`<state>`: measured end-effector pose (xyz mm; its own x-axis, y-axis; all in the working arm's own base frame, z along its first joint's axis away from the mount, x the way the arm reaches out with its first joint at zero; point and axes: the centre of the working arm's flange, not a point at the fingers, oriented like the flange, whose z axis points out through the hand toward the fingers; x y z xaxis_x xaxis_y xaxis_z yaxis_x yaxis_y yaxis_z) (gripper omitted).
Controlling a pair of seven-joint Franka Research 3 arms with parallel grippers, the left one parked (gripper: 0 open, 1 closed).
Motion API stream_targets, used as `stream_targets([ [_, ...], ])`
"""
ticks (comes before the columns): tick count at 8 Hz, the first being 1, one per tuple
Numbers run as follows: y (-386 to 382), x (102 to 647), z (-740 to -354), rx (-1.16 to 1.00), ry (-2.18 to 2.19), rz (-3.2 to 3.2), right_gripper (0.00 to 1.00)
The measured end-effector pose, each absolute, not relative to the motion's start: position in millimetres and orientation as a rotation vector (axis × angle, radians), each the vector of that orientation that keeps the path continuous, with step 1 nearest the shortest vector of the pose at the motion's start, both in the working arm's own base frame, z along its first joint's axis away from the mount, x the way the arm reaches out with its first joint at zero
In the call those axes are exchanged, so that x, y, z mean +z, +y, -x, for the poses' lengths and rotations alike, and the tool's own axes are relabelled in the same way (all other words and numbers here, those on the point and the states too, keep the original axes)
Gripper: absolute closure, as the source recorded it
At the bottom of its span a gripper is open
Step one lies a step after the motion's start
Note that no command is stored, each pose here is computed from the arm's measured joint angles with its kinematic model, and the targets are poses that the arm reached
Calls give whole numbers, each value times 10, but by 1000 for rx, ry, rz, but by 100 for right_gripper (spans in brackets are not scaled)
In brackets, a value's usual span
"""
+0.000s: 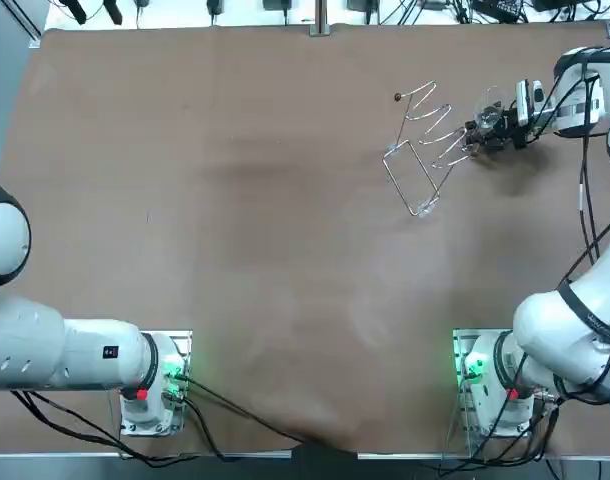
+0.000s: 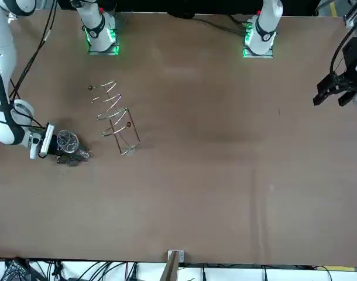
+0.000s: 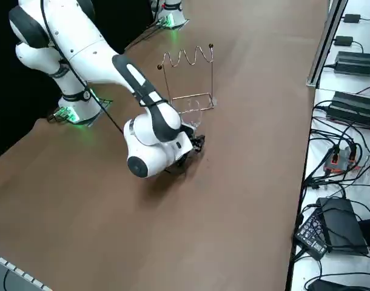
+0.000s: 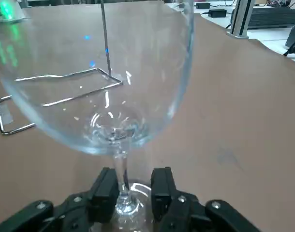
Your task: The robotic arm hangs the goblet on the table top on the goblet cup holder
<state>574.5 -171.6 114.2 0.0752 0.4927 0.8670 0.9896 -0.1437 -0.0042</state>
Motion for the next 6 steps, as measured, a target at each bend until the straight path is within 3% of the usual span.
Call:
stream_targets([
  [2, -1744, 1133, -5726, -988, -1474, 1720, 70],
  [3, -1744, 1149, -5724, -996, -1466, 1713, 88],
  [6, -1770, 1160, -5722, -1000, -1467, 1719, 89],
])
